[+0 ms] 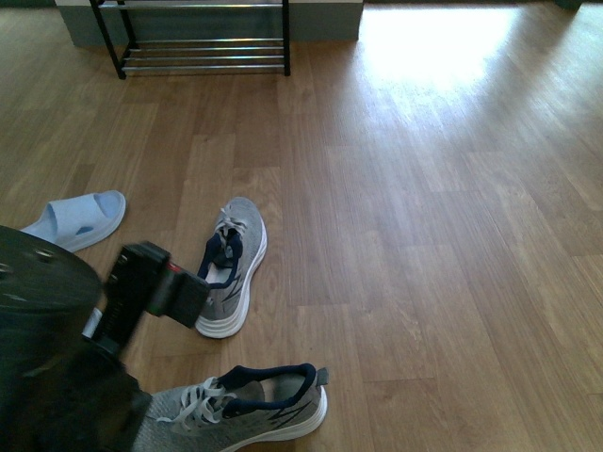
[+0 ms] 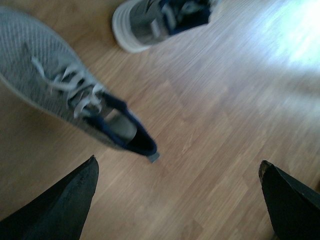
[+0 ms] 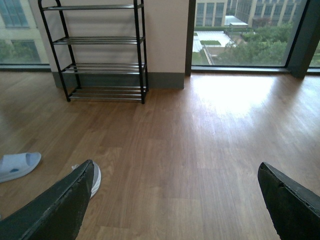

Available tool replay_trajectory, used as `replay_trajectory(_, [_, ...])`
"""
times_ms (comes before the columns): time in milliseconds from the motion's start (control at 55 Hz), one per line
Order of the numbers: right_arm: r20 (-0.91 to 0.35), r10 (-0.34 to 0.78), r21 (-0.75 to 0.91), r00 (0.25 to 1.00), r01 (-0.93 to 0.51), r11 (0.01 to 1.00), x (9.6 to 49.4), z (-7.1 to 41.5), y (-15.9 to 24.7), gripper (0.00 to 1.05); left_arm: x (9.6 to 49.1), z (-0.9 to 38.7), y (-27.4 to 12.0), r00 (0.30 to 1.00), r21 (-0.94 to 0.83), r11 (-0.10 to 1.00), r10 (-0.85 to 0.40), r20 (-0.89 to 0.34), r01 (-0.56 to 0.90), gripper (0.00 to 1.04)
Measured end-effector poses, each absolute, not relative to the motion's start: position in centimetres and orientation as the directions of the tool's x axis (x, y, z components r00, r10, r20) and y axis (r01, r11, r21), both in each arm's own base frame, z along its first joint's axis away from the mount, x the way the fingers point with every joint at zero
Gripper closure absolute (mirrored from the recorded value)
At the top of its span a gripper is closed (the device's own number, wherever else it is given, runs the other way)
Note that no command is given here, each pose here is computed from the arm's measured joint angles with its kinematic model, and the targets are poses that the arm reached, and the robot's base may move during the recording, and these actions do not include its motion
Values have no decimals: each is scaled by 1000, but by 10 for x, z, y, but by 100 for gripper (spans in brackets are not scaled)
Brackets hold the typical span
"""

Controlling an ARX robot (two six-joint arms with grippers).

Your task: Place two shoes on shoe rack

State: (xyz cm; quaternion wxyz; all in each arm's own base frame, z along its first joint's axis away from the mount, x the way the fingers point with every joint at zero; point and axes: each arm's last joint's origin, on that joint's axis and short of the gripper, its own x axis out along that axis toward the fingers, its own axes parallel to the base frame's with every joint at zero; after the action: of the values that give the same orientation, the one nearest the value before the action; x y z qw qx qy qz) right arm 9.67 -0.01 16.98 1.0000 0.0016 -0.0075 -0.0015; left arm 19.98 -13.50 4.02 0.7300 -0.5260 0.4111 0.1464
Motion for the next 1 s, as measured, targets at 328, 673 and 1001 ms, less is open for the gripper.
replay_trajectory(328, [15,-3,3,1000,3,1000,97,170,0,9,224,-29,-123,482,-507,226,-158,-862,-832,9])
replay_trajectory(673, [15,-3,3,1000,3,1000,97,170,0,9,258,-72,-137,361,-395,163,-201,-911,-904,9])
replay_trajectory(1001, [15,-3,3,1000,3,1000,97,170,0,9,254,-86,-157,272,-309,181,-206,-940,-933,9])
